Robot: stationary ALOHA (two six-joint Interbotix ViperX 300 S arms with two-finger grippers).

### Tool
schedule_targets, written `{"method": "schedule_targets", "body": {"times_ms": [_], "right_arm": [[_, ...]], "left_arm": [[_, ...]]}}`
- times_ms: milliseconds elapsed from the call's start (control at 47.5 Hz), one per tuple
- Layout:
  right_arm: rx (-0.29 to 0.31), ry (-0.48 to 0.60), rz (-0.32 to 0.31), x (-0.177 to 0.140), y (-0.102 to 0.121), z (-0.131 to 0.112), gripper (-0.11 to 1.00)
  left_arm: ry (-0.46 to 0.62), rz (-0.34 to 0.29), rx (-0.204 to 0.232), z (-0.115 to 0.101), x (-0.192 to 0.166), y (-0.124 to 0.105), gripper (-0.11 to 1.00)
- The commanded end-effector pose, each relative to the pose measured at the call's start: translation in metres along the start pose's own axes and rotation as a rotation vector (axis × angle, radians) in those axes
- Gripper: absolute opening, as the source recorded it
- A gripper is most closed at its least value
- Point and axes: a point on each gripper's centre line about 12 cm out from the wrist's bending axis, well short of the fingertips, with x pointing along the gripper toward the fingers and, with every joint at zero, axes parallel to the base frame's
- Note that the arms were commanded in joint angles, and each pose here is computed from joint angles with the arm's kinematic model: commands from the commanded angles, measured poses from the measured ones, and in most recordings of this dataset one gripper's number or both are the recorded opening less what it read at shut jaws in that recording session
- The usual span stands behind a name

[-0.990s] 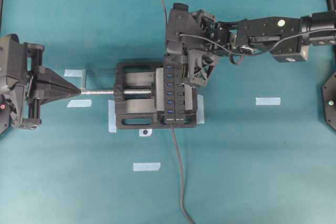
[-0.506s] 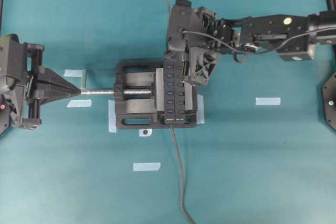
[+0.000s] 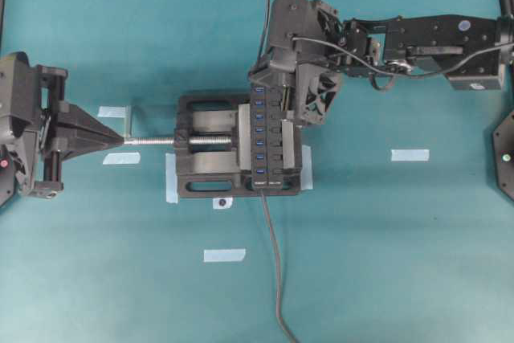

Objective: Insert the USB into the second port from the front of the fixed hub.
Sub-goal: 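Pull the USB plug out of the hub port with the right gripper, then carry the held plug along the hub to the second port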

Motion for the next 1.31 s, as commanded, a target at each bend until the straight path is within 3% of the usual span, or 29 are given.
{"method": "schedule_targets", "body": {"times_ms": [0, 464, 969, 1285], "right_arm": [[0.0, -0.053, 0.003, -0.012, 0.002, 0.016, 0.06], [-0.018, -0.021, 0.046, -0.021, 0.023, 0.016, 0.06], [0.01, -0.032, 0.104, -0.032, 0.051, 0.02, 0.06], [0.021, -0.003, 0.122, -0.03, 0.061, 0.01, 0.06]], "left_arm": [[-0.017, -0.001, 0.001, 0.006, 0.0, 0.0, 0.0], [-0.015, -0.001, 0.0, 0.006, 0.0, 0.0, 0.0], [-0.017, -0.001, 0.0, 0.006, 0.0, 0.0, 0.0], [-0.015, -0.001, 0.0, 0.006, 0.0, 0.0, 0.0]]}}
